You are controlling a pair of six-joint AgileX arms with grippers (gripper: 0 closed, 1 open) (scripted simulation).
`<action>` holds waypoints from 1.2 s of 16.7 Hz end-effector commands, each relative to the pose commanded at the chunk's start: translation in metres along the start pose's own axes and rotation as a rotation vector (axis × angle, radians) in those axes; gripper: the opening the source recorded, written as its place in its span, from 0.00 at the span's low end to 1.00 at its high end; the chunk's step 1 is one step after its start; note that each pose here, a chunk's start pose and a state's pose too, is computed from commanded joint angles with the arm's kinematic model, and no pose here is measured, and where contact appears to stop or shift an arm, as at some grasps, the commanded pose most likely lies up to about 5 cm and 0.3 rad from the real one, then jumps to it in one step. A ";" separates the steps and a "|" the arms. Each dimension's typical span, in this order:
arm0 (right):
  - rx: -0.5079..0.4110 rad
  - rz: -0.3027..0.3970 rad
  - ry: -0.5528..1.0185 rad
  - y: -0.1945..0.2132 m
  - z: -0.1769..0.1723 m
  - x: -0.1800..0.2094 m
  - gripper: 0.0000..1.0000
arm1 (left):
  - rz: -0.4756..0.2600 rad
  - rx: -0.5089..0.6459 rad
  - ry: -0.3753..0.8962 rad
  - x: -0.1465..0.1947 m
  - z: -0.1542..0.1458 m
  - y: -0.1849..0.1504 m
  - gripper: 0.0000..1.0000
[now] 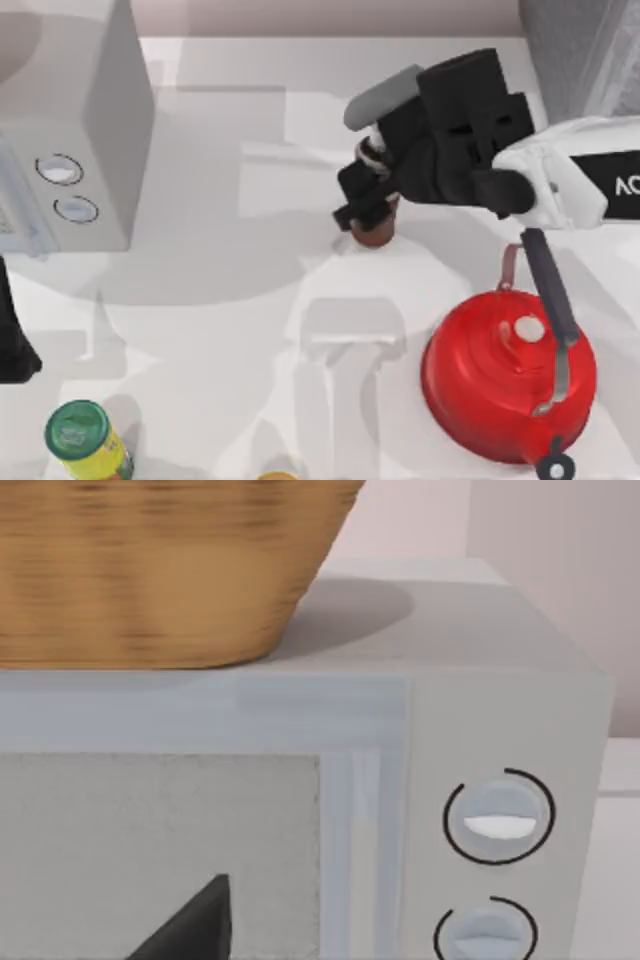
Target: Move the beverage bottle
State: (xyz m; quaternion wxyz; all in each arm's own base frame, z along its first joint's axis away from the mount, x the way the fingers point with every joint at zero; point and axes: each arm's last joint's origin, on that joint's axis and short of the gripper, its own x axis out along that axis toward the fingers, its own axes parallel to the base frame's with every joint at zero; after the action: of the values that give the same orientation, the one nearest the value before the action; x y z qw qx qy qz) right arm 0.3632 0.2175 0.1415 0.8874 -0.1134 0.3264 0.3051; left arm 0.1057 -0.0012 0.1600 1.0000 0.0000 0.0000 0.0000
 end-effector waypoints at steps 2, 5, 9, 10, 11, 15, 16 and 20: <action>0.075 -0.097 0.004 -0.032 -0.006 -0.029 0.00 | 0.000 0.000 0.000 0.000 0.000 0.000 1.00; 0.206 -0.257 0.014 -0.074 -0.028 -0.084 0.00 | 0.000 0.000 0.000 0.000 0.000 0.000 1.00; 0.369 -0.447 0.002 -0.107 -0.062 -0.148 0.00 | 0.000 0.000 0.000 0.000 0.000 0.000 1.00; 0.397 -0.481 0.003 -0.111 -0.068 -0.158 0.00 | 0.000 0.000 0.000 0.000 0.000 0.000 1.00; 0.416 -0.505 0.003 -0.113 -0.073 -0.164 0.00 | 0.000 0.000 0.000 0.000 0.000 0.000 1.00; 0.426 -0.517 0.004 -0.115 -0.076 -0.167 0.00 | 0.000 0.000 0.000 0.000 0.000 0.000 1.00; 0.423 -0.512 0.005 -0.114 -0.075 -0.165 0.00 | 0.000 0.000 0.000 0.000 0.000 0.000 1.00; 0.427 -0.518 0.011 -0.122 -0.082 -0.149 0.00 | 0.000 0.000 0.000 0.000 0.000 0.000 1.00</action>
State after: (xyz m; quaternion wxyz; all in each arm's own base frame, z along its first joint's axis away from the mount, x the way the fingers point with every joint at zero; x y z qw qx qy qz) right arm 0.3064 0.0190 0.1762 0.9375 -0.0055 0.3479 -0.0066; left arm 0.1057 -0.0012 0.1600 1.0000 0.0000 0.0000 0.0000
